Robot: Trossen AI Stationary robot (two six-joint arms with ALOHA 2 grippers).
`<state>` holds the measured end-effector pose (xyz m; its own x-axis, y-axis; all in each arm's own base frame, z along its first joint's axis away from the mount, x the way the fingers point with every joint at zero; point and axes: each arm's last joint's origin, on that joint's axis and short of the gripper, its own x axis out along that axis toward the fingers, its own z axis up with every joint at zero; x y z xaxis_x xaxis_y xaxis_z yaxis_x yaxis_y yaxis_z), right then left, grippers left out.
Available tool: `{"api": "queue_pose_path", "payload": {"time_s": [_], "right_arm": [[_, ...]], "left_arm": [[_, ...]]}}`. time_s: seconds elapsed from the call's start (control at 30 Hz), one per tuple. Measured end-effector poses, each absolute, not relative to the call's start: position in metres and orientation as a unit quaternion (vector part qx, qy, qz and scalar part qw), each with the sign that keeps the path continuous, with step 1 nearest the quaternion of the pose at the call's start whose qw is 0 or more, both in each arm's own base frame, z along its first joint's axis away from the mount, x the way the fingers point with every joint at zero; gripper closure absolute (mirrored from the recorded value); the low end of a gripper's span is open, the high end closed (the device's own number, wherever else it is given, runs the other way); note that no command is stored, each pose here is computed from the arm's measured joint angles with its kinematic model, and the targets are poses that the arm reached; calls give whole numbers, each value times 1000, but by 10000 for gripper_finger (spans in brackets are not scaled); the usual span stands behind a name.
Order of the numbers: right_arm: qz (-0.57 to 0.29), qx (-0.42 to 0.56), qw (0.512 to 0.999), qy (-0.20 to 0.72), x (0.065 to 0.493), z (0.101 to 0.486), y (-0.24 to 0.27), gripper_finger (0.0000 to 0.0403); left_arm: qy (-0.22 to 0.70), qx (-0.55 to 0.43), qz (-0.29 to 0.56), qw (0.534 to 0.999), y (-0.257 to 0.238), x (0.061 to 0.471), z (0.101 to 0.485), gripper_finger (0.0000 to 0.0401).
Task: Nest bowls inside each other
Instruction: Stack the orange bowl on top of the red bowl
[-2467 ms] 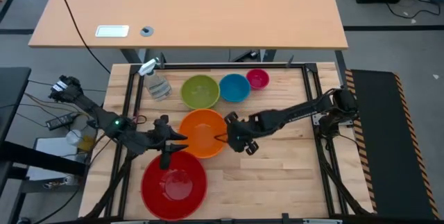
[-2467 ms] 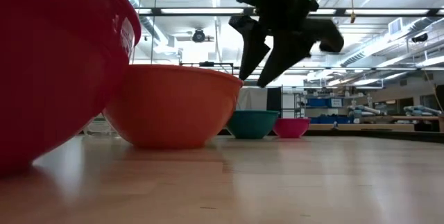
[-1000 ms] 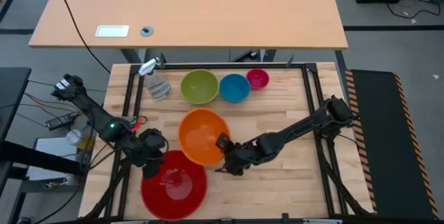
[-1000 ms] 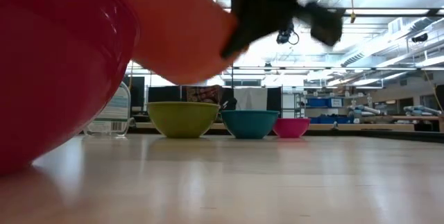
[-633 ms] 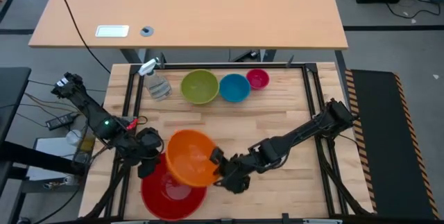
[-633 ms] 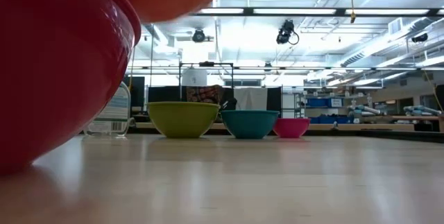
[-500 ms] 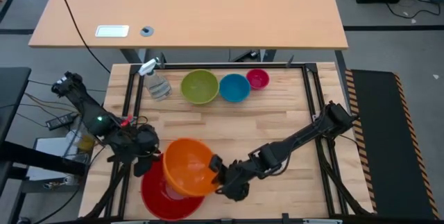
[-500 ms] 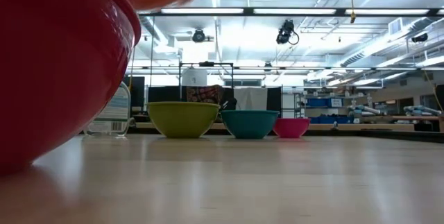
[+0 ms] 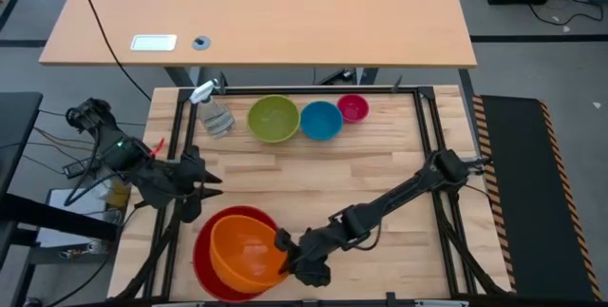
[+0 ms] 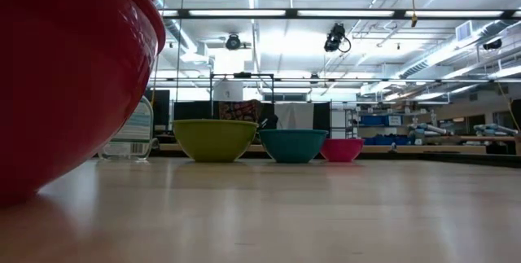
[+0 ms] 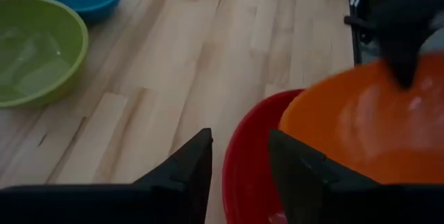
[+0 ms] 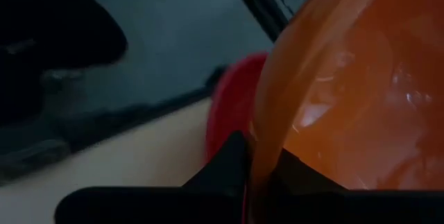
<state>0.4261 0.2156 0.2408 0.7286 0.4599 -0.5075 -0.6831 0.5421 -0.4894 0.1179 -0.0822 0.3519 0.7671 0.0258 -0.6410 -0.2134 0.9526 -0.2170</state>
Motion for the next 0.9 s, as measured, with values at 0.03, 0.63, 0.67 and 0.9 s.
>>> {"api": "queue_pose_path", "payload": {"time_s": [0.03, 0.63, 0.67, 0.9], "right_arm": [[328, -345, 864, 161, 431, 233, 215, 375], [263, -338, 867, 255, 448, 193, 190, 333], [272, -335, 865, 257, 447, 192, 190, 325], [282, -320, 865, 265, 446, 192, 190, 270]], "left_arm": [[333, -142, 65, 930, -82, 118, 352, 257], [331, -164, 63, 927, -84, 120, 353, 257], [331, -165, 63, 927, -84, 120, 353, 257], [333, -165, 61, 926, -84, 120, 353, 257]]}}
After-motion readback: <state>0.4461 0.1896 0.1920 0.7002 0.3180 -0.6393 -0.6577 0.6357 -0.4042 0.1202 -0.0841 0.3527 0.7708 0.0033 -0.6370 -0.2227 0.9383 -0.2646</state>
